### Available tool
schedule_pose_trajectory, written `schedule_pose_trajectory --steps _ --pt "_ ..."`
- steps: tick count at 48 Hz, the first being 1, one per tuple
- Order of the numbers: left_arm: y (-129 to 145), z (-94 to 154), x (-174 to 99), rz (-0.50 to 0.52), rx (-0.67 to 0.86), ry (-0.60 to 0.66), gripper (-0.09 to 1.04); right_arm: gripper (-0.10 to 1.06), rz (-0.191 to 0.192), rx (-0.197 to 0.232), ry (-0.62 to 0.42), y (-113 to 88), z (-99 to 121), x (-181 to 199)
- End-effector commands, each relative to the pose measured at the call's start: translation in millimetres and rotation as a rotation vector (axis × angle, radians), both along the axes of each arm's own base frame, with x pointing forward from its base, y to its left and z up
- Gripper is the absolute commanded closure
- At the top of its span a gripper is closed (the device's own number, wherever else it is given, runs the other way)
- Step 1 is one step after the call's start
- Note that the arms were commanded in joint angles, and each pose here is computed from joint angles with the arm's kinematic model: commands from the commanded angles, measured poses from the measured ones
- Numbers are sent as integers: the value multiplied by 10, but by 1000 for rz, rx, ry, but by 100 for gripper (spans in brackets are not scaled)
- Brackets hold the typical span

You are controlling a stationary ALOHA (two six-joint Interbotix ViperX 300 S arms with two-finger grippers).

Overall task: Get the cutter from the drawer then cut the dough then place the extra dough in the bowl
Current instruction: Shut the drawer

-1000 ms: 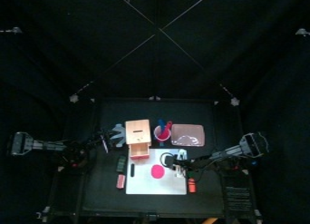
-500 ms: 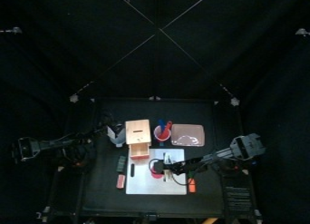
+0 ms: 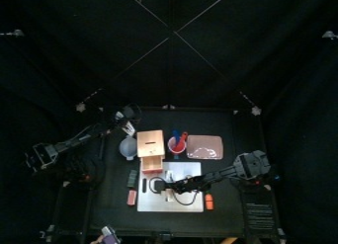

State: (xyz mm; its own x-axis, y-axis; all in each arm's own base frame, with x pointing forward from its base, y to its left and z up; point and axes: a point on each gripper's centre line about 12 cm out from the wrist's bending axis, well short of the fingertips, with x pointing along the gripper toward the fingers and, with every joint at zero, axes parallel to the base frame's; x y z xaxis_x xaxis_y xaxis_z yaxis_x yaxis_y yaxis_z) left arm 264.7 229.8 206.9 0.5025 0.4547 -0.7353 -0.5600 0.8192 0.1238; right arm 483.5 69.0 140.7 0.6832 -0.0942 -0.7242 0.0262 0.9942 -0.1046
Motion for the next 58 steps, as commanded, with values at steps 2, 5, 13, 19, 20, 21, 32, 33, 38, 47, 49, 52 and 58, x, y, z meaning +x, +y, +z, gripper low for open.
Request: schedule_pose_trajectory --steps 2,5,13,19,20,21,32,33,38,47,49,52,58 --pt "180 8 239 -34 -8 94 54 74 -55 19 -43 -106 198 182" --pt "225 -7 340 -59 -2 134 54 74 -82 28 -33 -123 192 226" --pt "305 42 630 -141 23 200 54 75 -135 26 6 -158 189 262" --pt "303 8 795 -199 17 237 54 75 -146 30 16 -152 181 266" --pt "301 -7 819 -207 11 244 54 75 -148 31 18 -160 173 267" --pt "306 -17 829 -211 8 249 54 75 -149 33 18 -158 170 270" --pt "209 -101 939 -277 -16 285 54 75 -178 27 35 -233 62 376" --pt "200 -107 941 -281 -17 286 54 75 -182 25 39 -250 47 382" --pt "146 -134 982 -304 -20 290 54 75 -193 21 41 -302 4 431" --pt "68 -202 1007 -320 -39 302 54 75 -218 20 45 -437 -39 471" --pt "42 -227 1003 -325 -43 308 54 75 -222 21 45 -453 -39 471" --pt "7 -247 1009 -334 -46 313 55 75 -228 21 44 -479 -39 473" --pt "-38 -252 1033 -348 -42 317 55 75 -233 20 40 -512 -27 481"
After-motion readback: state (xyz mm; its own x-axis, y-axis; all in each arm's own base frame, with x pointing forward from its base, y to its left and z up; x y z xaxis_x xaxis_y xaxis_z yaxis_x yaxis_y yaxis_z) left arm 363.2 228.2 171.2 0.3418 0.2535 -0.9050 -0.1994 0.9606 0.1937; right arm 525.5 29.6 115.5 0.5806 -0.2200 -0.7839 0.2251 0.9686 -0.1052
